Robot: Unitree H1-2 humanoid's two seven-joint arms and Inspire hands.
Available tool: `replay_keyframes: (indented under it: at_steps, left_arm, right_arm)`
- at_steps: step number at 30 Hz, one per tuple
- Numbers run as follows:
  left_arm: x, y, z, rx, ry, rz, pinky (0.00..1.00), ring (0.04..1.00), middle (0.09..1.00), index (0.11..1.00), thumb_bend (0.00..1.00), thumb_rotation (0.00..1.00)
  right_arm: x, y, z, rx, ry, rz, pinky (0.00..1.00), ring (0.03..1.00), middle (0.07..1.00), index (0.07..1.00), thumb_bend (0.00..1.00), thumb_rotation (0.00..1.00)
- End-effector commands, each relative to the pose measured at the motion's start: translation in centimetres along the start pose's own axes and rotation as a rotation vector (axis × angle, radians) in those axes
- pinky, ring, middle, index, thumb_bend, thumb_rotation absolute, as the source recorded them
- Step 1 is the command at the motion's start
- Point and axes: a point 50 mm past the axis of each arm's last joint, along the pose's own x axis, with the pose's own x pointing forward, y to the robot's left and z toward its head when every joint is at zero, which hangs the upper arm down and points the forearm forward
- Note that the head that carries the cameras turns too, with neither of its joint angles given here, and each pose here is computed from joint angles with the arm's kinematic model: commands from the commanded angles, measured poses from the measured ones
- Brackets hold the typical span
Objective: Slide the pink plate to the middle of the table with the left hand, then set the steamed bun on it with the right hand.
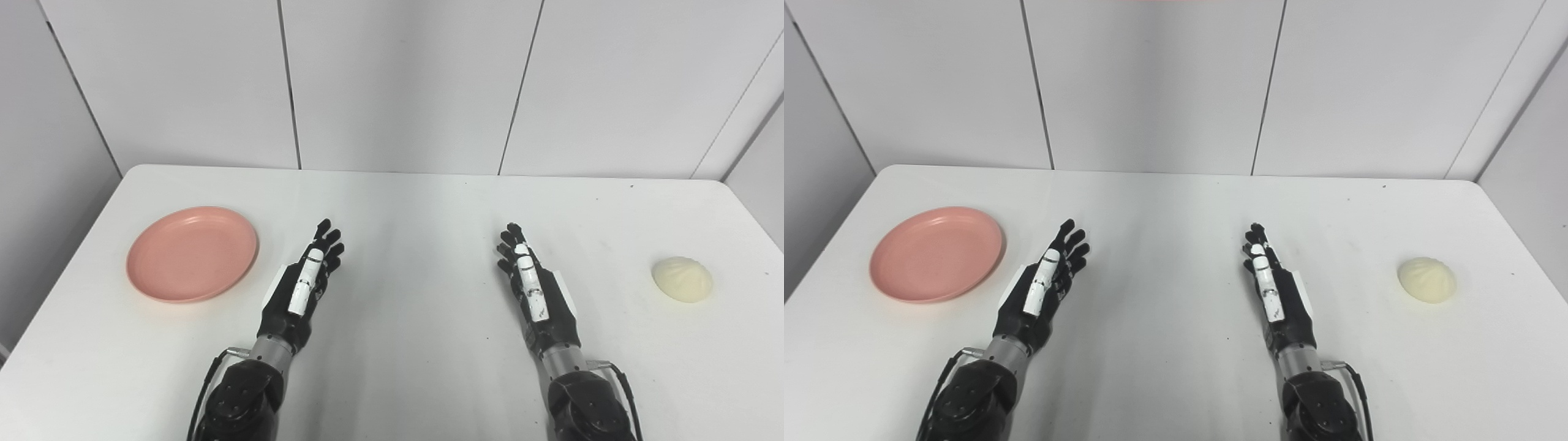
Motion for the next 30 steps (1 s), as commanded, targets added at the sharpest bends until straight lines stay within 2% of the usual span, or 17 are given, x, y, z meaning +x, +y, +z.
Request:
replay_keyframes:
  at_steps: [1, 30]
  left_arm:
    - [-1.34, -0.19, -3.23, -0.015, 0.159, -0.005, 0.98, 0.969, 0.984, 0.99, 0.45, 1.0]
    - [-1.33, -0.25, -3.22, -0.021, 0.165, -0.004, 0.98, 0.97, 0.985, 0.99, 0.46, 1.0]
  right_arm:
    - [-1.33, 0.3, -2.25, 0.018, 0.057, 0.001, 0.97, 0.952, 0.959, 0.967, 0.21, 1.0]
    - [-1.35, 0.3, -2.27, 0.024, 0.054, 0.0, 0.96, 0.948, 0.954, 0.962, 0.21, 1.0]
